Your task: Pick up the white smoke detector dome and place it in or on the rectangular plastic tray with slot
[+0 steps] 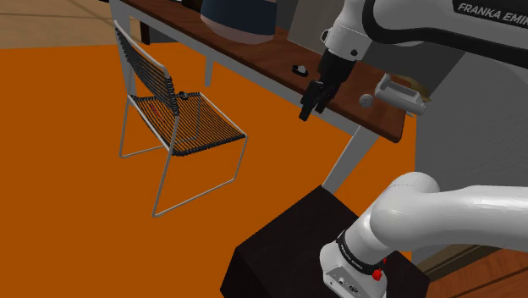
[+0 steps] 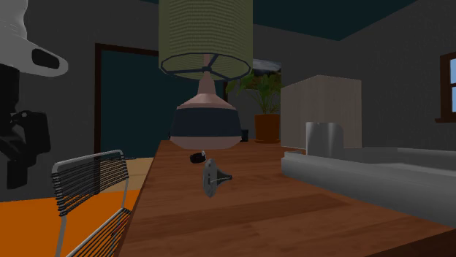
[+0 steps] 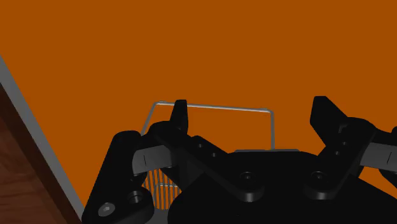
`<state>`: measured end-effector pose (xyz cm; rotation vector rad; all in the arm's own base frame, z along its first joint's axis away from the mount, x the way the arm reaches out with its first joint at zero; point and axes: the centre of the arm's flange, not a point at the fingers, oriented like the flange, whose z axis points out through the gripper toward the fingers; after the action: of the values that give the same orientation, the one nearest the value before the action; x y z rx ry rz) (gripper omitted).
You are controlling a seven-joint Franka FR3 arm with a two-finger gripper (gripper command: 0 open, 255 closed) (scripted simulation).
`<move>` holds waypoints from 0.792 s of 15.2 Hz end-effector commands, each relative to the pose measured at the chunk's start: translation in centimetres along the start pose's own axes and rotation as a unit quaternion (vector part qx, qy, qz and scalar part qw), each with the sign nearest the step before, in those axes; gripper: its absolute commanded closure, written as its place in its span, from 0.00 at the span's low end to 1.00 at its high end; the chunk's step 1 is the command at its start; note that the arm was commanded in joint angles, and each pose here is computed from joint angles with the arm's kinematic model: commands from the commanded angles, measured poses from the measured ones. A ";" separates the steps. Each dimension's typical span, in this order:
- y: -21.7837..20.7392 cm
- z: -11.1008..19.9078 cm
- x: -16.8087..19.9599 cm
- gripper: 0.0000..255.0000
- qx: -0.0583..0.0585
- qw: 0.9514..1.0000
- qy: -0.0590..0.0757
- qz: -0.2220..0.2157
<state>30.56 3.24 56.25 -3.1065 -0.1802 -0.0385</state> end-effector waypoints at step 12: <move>14.8 -3.2 -5.0 0.00 0.035 0.998 0.056 -0.002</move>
<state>27.73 -10.66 58.76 -3.0311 -0.1779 -0.1874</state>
